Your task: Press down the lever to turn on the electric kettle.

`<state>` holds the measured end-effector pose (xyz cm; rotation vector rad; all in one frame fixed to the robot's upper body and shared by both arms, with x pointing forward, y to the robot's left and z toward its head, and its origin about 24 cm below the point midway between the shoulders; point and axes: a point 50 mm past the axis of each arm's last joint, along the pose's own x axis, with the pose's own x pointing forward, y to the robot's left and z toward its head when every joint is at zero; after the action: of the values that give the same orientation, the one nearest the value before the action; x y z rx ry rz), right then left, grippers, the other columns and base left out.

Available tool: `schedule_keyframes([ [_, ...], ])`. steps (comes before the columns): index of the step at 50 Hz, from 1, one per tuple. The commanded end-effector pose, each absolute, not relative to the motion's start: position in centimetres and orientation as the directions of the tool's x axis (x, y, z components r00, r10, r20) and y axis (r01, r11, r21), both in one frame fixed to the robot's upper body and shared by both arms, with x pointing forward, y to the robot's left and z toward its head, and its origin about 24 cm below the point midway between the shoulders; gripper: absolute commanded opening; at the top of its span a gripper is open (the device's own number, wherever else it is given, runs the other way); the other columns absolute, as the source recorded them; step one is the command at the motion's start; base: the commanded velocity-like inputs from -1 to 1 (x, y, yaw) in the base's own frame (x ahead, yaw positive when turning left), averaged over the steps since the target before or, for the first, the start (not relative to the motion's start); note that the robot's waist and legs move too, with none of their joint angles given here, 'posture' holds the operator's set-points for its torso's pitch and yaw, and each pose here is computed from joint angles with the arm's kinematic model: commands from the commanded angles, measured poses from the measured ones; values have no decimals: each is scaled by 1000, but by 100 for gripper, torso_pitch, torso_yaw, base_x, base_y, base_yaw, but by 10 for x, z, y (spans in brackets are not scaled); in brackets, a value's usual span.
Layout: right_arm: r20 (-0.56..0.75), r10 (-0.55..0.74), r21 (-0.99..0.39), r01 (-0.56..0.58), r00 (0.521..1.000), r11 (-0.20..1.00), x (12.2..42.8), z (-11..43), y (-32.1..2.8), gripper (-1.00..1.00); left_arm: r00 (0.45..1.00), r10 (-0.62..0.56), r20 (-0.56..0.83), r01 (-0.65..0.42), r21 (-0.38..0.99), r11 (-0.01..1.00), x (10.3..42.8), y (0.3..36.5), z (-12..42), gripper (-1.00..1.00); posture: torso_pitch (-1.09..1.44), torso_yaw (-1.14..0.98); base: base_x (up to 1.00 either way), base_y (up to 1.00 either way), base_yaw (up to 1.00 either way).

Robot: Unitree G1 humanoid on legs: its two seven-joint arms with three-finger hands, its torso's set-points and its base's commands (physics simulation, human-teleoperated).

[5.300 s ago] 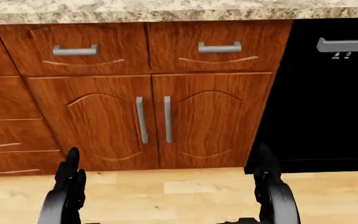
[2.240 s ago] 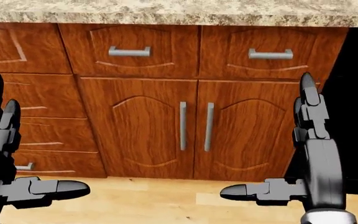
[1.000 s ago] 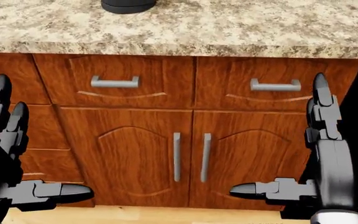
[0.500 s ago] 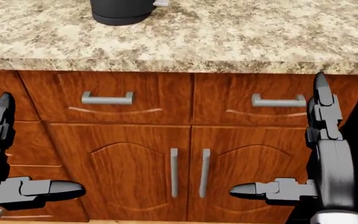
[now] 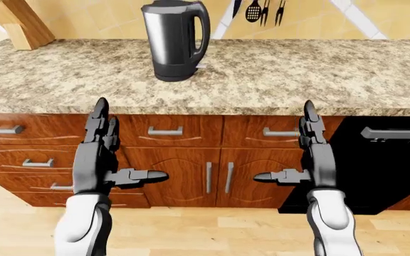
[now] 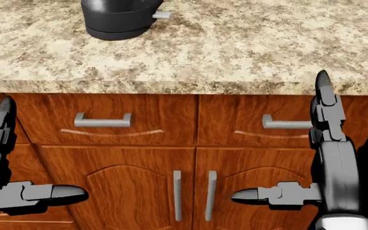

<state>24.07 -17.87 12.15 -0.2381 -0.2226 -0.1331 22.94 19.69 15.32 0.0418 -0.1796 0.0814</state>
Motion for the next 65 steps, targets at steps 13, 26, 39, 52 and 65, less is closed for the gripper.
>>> schedule_keyframes([
  [13,334,-79,-213,157,939,964,238,146,-175,100,955,89,281,-108,53,993,224,200,176,100,0,0,17,0,0],
  [26,337,-77,-220,158,938,963,241,153,-174,100,954,91,285,-112,59,992,225,202,178,100,0,0,17,0,0],
  [39,344,-72,-225,157,936,962,243,159,-173,100,953,92,287,-113,60,992,224,203,179,100,0,0,18,0,0],
  [52,342,-68,-229,153,937,961,243,158,-171,100,953,93,287,-115,60,992,224,204,178,100,0,0,18,0,0],
  [65,344,-69,-239,158,936,958,243,158,-171,100,953,97,288,-118,59,991,223,205,177,100,0,0,13,1,0],
])
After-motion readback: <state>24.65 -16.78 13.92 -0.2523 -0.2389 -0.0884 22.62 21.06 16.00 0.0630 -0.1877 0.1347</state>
